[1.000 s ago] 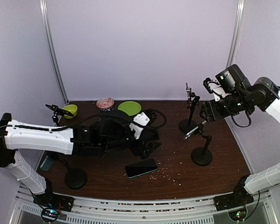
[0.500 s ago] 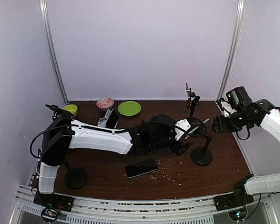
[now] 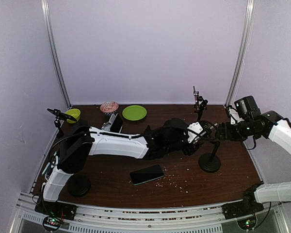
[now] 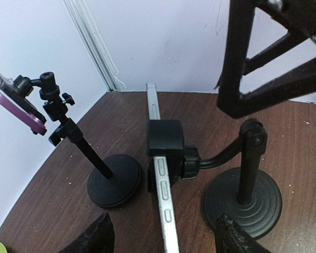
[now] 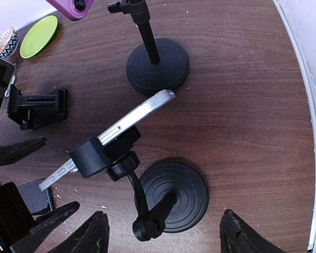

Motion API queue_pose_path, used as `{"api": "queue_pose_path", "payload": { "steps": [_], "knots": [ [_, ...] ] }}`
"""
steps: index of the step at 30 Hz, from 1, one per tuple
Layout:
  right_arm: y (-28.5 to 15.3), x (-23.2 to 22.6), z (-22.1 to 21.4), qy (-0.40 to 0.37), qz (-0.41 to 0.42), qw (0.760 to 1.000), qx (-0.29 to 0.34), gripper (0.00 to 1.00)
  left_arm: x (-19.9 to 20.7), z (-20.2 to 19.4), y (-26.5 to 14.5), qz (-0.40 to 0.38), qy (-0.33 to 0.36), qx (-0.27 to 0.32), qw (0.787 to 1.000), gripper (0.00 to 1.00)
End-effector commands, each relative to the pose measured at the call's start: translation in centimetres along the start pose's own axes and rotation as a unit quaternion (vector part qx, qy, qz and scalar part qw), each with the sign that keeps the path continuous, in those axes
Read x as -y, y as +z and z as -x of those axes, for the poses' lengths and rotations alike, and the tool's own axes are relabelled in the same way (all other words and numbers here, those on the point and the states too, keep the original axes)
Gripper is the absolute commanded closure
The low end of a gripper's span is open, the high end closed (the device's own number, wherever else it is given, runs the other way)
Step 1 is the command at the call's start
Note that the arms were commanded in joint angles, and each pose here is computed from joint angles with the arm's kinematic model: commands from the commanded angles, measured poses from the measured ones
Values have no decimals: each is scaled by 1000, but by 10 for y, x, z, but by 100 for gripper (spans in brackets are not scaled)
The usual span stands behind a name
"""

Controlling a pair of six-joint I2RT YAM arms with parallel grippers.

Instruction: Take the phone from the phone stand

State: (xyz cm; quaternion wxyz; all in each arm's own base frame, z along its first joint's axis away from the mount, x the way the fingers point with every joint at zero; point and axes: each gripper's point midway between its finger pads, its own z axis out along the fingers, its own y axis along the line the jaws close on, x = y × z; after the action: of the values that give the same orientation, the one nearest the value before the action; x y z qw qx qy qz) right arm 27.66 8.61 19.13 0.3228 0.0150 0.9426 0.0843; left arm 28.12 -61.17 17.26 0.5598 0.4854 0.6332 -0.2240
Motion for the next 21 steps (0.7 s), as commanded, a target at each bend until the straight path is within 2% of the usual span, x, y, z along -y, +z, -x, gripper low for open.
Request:
{"api": "queue_pose_path", "payload": {
  "steps": [1, 5, 13, 21],
  "knots": [
    [-1, -3, 8, 19, 15, 999, 27, 27, -8, 5, 12, 9, 0, 18, 1000, 34],
    [3, -2, 7, 17, 14, 1000, 22, 27, -7, 0, 19, 12, 6, 12, 1000, 49],
    [4, -5, 3, 14, 25, 999, 19, 27, -10, 4, 20, 20, 15, 16, 1000, 98],
    [3, -22, -8, -10, 79, 997, 3, 26, -10, 30, -7, 1, 13, 30, 999, 100]
  ]
}}
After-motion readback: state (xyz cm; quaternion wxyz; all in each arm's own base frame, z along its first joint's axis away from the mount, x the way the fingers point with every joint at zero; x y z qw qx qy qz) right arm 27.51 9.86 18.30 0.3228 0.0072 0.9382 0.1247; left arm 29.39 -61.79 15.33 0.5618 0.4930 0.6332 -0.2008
